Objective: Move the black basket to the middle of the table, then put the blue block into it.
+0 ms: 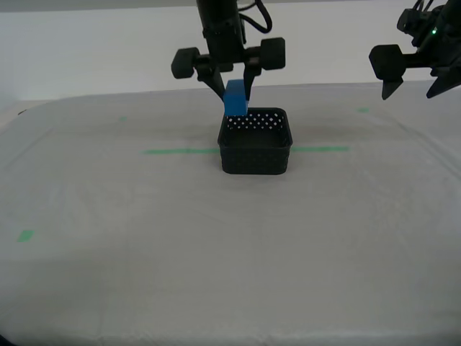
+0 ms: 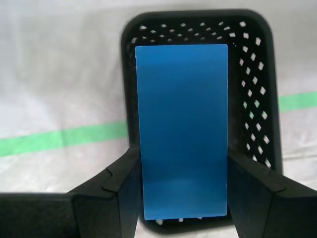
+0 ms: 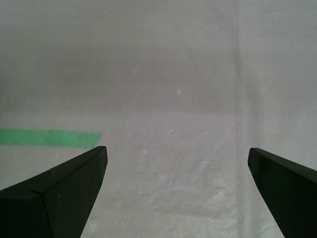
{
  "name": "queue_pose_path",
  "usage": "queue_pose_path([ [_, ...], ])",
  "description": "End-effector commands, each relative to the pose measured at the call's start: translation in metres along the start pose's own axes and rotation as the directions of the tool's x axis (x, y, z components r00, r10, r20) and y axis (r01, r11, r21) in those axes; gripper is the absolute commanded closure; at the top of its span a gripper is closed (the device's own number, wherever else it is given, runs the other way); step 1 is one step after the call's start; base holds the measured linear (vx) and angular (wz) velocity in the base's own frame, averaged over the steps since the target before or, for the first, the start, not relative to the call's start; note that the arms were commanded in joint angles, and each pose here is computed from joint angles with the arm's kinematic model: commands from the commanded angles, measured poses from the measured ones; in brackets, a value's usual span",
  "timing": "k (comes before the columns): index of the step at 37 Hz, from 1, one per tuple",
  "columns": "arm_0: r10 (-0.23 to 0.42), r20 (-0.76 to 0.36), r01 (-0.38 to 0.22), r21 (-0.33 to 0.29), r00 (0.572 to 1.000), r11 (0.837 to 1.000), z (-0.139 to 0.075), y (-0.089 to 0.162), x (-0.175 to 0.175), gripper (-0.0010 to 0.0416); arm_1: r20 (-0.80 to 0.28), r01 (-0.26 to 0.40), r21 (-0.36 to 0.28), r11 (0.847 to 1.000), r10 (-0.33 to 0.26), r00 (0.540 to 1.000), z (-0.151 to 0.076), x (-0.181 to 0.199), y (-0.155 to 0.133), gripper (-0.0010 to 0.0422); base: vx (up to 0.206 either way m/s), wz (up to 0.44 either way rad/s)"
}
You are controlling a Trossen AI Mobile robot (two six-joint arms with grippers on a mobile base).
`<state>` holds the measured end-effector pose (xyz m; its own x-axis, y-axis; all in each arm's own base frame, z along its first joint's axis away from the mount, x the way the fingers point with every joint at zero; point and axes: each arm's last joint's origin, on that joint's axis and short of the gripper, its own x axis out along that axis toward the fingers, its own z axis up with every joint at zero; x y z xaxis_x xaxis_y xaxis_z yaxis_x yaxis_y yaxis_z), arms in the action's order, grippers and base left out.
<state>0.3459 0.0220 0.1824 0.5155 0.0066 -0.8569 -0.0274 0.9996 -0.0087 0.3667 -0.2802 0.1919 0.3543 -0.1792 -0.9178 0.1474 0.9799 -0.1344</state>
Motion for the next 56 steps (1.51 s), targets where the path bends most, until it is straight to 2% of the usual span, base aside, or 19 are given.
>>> queue_pose_path([
  [1,0.001,0.002,-0.001,-0.002,1.000,1.000,0.000,0.000,0.000,0.0007,-0.019,0.007,0.009,1.000,-0.007,1.000,0.002,0.013,-0.003,0.0412,0.000,0.000],
  [14,0.001,0.002,-0.001,-0.003,1.000,1.000,0.000,0.000,0.000,0.0007,-0.045,-0.006,0.002,1.000,0.006,0.999,0.002,0.049,-0.011,0.0412,0.000,0.000],
  [22,0.001,0.002,-0.001,-0.002,1.000,1.000,0.000,0.000,0.000,0.0007,-0.012,-0.015,-0.052,0.999,0.014,1.000,0.002,0.047,-0.014,0.0399,0.000,0.000],
  [28,0.001,0.002,-0.001,-0.002,1.000,1.000,0.000,0.000,0.000,0.0007,-0.007,-0.010,-0.047,0.999,0.010,1.000,0.002,0.048,-0.016,0.0342,0.000,0.000],
  [41,0.001,0.002,-0.001,-0.002,1.000,1.000,0.000,0.000,0.000,0.0007,-0.004,-0.011,-0.031,0.999,0.011,1.000,0.002,0.048,-0.017,0.0180,0.000,0.000],
  [52,0.001,0.002,-0.001,-0.002,1.000,1.000,0.000,0.000,0.000,0.0007,-0.035,-0.030,0.001,1.000,0.030,0.999,-0.001,0.048,-0.015,0.0007,0.000,0.000],
  [53,0.001,0.002,-0.001,-0.002,1.000,1.000,0.000,0.000,0.000,0.0007,-0.035,-0.029,0.010,1.000,0.029,0.999,-0.001,0.048,-0.015,-0.0001,0.000,0.000],
  [56,0.001,0.002,-0.001,-0.002,1.000,1.000,0.000,0.000,0.000,0.0007,-0.035,-0.029,0.004,1.000,0.029,0.999,-0.001,0.048,-0.015,0.0024,0.000,0.000],
])
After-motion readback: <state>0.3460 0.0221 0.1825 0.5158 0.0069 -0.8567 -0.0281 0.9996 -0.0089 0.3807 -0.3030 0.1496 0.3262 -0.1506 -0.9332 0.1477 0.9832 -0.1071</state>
